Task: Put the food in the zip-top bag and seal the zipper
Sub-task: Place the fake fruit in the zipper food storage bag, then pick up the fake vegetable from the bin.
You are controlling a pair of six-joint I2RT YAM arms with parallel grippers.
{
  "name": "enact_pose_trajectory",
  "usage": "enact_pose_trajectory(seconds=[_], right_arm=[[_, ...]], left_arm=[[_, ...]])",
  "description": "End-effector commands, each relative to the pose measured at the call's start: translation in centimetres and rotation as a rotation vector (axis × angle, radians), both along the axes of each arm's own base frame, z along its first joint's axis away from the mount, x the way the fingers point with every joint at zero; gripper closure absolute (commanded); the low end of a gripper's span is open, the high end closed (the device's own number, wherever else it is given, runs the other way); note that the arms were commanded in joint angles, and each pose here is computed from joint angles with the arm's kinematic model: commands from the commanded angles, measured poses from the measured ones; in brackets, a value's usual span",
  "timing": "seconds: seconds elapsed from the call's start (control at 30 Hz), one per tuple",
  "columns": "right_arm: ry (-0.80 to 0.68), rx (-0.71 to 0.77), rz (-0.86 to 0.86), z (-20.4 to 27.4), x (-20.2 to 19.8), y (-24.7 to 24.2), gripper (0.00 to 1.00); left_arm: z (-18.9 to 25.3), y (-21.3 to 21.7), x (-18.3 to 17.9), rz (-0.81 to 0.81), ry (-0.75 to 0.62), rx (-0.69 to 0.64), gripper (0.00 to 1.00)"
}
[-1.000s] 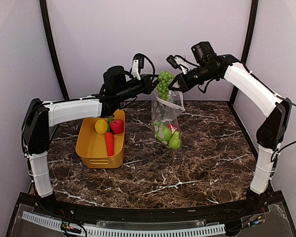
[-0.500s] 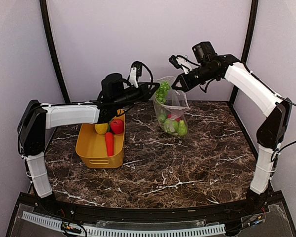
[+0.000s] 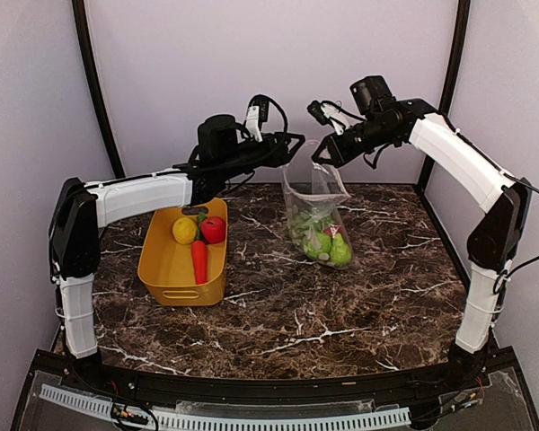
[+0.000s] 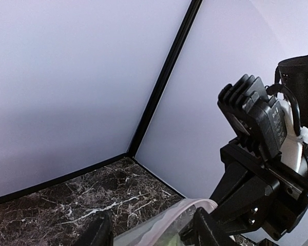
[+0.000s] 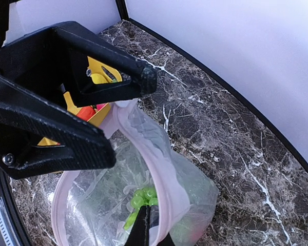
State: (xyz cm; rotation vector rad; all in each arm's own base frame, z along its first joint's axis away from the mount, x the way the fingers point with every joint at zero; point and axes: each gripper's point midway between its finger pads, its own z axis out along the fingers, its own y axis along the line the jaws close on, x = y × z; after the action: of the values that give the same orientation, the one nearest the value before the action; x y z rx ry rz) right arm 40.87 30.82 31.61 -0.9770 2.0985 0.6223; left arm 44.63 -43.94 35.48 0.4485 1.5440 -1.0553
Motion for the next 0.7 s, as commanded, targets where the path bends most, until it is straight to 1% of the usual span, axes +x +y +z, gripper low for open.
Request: enact_pose_trajectory(seconds=[0.0,0.03,0.07,0.1,0.13,0.17,0.2,0.23,0.27,0.3,0.33,0.37,0.4,0.43,0.47,0.67], right_arm=[[-0.054,0.029,-0.009,1.5,0.6,-0.3,1.0],[-0.053,0.025,-0.009,1.4,0.7,-0.3,1.0],[-0.052,0.015,-0.016,1.0,1.0,-0.4,1.0],[-0.053,0.013,-0.019,0.9,1.1,-0.5,1.0],[-0.052,0.009,-0.021,0.7,1.2,-0.6,1.0],[-0.05,0.007,-0.026,0.6,1.4,-0.9,1.0],[-0.049,0.007,-0.027,0.6,1.4,-1.0,1.0],[-0.047,0.006,-0.029,0.4,1.5,-1.1,1.0],[-0.046,0.005,-0.031,0.4,1.5,-1.3,1.0],[-0.048,0.004,-0.031,0.4,1.5,-1.4,1.0],[-0.048,0.001,-0.033,0.3,1.6,-1.5,1.0],[-0.05,-0.002,-0.034,0.2,1.6,-1.6,1.0],[-0.051,-0.003,-0.035,0.3,1.5,-1.6,1.0],[-0.053,-0.004,-0.034,0.3,1.5,-1.6,1.0],[-0.055,-0.003,-0.033,0.4,1.4,-1.6,1.0],[-0.072,-0.006,-0.027,0.7,0.6,-2.1,1.0]], left_arm=[[3.0,1.0,-2.6,-0.052,-0.046,-0.011,0.48],[4.3,1.5,-3.3,-0.052,-0.068,-0.016,0.48],[4.6,2.8,-4.2,-0.023,-0.09,0.073,0.47],[4.6,3.4,-4.2,0.001,-0.121,0.119,0.47],[4.7,4.2,-4.7,0.019,-0.116,0.157,0.45],[4.0,4.7,-4.9,0.031,-0.125,0.205,0.44],[4.0,5.8,-5.3,0.056,-0.117,0.237,0.41],[2.6,6.3,-5.5,0.064,-0.105,0.282,0.4],[2.5,7.3,-5.9,0.089,-0.094,0.306,0.39],[0.2,7.9,-6.1,0.095,-0.06,0.355,0.38],[0.5,8.9,-6.4,0.127,-0.061,0.36,0.37],[-1.8,9.5,-6.6,0.134,-0.024,0.4,0.37],[-1.9,10.5,-6.8,0.169,-0.022,0.408,0.37],[-3.3,11.4,-7.3,0.182,0.009,0.431,0.36],[-4.9,12.6,-7.0,0.236,0.042,0.466,0.35],[-9.4,17.8,-7.5,0.362,0.267,0.556,0.34]])
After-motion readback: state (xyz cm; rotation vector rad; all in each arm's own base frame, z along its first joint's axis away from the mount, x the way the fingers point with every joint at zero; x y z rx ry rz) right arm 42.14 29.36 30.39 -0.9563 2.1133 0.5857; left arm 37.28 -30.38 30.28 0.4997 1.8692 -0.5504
